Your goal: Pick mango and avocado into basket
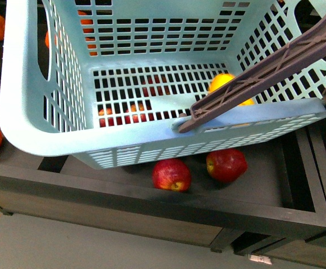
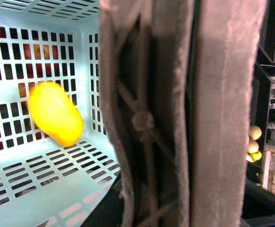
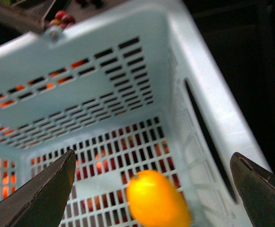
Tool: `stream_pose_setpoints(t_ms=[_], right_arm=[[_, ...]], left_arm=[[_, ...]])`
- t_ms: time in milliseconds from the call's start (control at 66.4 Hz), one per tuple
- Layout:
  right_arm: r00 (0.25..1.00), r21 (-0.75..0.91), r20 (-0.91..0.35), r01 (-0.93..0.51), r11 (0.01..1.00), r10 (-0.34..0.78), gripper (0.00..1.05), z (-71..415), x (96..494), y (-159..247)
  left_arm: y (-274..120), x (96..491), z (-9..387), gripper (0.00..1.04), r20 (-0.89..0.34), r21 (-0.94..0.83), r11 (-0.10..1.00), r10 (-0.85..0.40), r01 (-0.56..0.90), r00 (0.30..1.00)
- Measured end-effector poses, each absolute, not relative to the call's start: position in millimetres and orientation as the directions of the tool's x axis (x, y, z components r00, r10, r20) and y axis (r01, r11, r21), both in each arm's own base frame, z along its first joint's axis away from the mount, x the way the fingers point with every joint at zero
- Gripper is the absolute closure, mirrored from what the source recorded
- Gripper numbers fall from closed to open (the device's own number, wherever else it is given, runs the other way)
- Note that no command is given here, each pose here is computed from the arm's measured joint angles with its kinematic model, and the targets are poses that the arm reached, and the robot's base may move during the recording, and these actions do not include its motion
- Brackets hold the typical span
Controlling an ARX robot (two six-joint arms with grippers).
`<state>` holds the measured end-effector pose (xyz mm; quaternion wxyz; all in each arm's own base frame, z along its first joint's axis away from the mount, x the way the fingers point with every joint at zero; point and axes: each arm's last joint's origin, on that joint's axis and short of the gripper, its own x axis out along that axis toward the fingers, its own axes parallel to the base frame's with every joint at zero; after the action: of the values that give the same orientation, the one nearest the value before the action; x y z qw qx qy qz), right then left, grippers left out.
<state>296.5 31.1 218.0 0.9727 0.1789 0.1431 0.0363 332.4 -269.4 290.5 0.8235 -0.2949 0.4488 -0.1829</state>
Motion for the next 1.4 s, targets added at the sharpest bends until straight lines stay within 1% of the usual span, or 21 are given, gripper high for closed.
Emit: stream_pose_setpoints(t_ms=[45, 90, 166, 226, 256, 316, 331, 422, 482, 527, 557, 632, 663, 798, 903, 1159, 1205, 1220, 1265, 1280, 1400], right_arm=[[0.978, 0.363, -0.204, 0.033, 0.931, 0.045, 0.09, 230, 288, 18], [0.986, 0.373, -0.168, 0.052, 0.927, 0.012, 0.09, 238, 283, 12], [0.991, 0.381, -0.13, 0.054, 0.923, -0.004, 0.09, 247, 279, 8], [0.992, 0.383, -0.129, 0.05, 0.922, -0.001, 0.09, 247, 279, 8], [0.994, 0.356, -0.114, 0.035, 0.934, 0.006, 0.12, 244, 278, 6], [0.999, 0.264, -0.046, 0.001, 0.964, 0.011, 0.22, 236, 272, 3], [0.999, 0.217, -0.031, -0.003, 0.976, 0.01, 0.25, 233, 268, 3], [1.0, 0.098, -0.007, -0.004, 0.995, 0.005, 0.41, 222, 250, 1], [1.0, 0.065, -0.002, -0.003, 0.998, 0.003, 0.49, 217, 241, 1], [1.0, 0.045, -0.002, -0.003, 0.999, 0.003, 0.58, 213, 232, 1], [1.0, 0.038, -0.003, -0.002, 0.999, 0.002, 0.61, 211, 229, 0], [1.0, 0.025, -0.012, -0.001, 1.0, 0.001, 0.75, 203, 217, 0], [1.0, 0.024, -0.013, -0.001, 1.0, 0.002, 0.79, 201, 214, 0], [1.0, 0.012, -0.008, -0.001, 1.0, 0.001, 1.03, 193, 196, 0], [1.0, 0.006, -0.01, -0.001, 1.0, 0.001, 1.03, 186, 180, 0], [1.0, 0.005, -0.012, -0.001, 1.0, 0.001, 1.02, 177, 158, 0], [1.0, 0.005, -0.007, -0.001, 1.0, 0.001, 0.9, 176, 156, 0], [1.0, 0.005, -0.006, -0.001, 1.0, 0.001, 0.88, 177, 156, 0], [1.0, 0.005, -0.004, -0.001, 1.0, 0.001, 0.78, 177, 155, 0], [1.0, 0.005, -0.004, -0.001, 1.0, 0.001, 0.73, 177, 155, 0], [1.0, 0.005, -0.004, -0.001, 1.0, 0.001, 0.52, 177, 155, 0]], left_arm=[[-269, 332, 290, 0.91, -0.632, -0.65, 0.759, -0.566, 0.036, 0.529], [-269, 333, 290, 0.91, -0.632, -0.649, 0.76, -0.563, 0.033, 0.532], [-267, 334, 290, 0.91, -0.633, -0.647, 0.762, -0.557, 0.029, 0.538], [-268, 333, 290, 0.91, -0.633, -0.646, 0.763, -0.558, 0.032, 0.537], [-269, 333, 290, 0.91, -0.633, -0.646, 0.763, -0.56, 0.034, 0.535], [-270, 332, 290, 0.91, -0.632, -0.65, 0.759, -0.568, 0.038, 0.528], [-270, 332, 290, 0.91, -0.632, -0.651, 0.758, -0.57, 0.039, 0.525], [-269, 332, 290, 0.91, -0.632, -0.655, 0.755, -0.571, 0.034, 0.524], [-269, 333, 290, 0.91, -0.632, -0.654, 0.756, -0.57, 0.034, 0.526], [-269, 333, 290, 0.91, -0.632, -0.652, 0.758, -0.567, 0.034, 0.528], [-269, 333, 290, 0.91, -0.632, -0.651, 0.758, -0.567, 0.034, 0.528], [-269, 333, 290, 0.91, -0.632, -0.651, 0.758, -0.566, 0.033, 0.529], [-269, 333, 290, 0.91, -0.632, -0.651, 0.758, -0.566, 0.033, 0.529], [-269, 333, 290, 0.91, -0.632, -0.649, 0.76, -0.563, 0.032, 0.532], [-269, 333, 290, 0.91, -0.632, -0.65, 0.759, -0.565, 0.033, 0.531], [-269, 333, 290, 0.91, -0.632, -0.65, 0.759, -0.565, 0.033, 0.531], [-269, 333, 290, 0.91, -0.632, -0.65, 0.759, -0.564, 0.033, 0.531], [-269, 333, 290, 0.91, -0.632, -0.65, 0.759, -0.565, 0.033, 0.531], [-269, 333, 290, 0.91, -0.632, -0.65, 0.759, -0.565, 0.033, 0.531], [-269, 333, 290, 0.91, -0.632, -0.65, 0.759, -0.565, 0.033, 0.531], [-269, 333, 290, 0.91, -0.632, -0.651, 0.759, -0.565, 0.033, 0.53]])
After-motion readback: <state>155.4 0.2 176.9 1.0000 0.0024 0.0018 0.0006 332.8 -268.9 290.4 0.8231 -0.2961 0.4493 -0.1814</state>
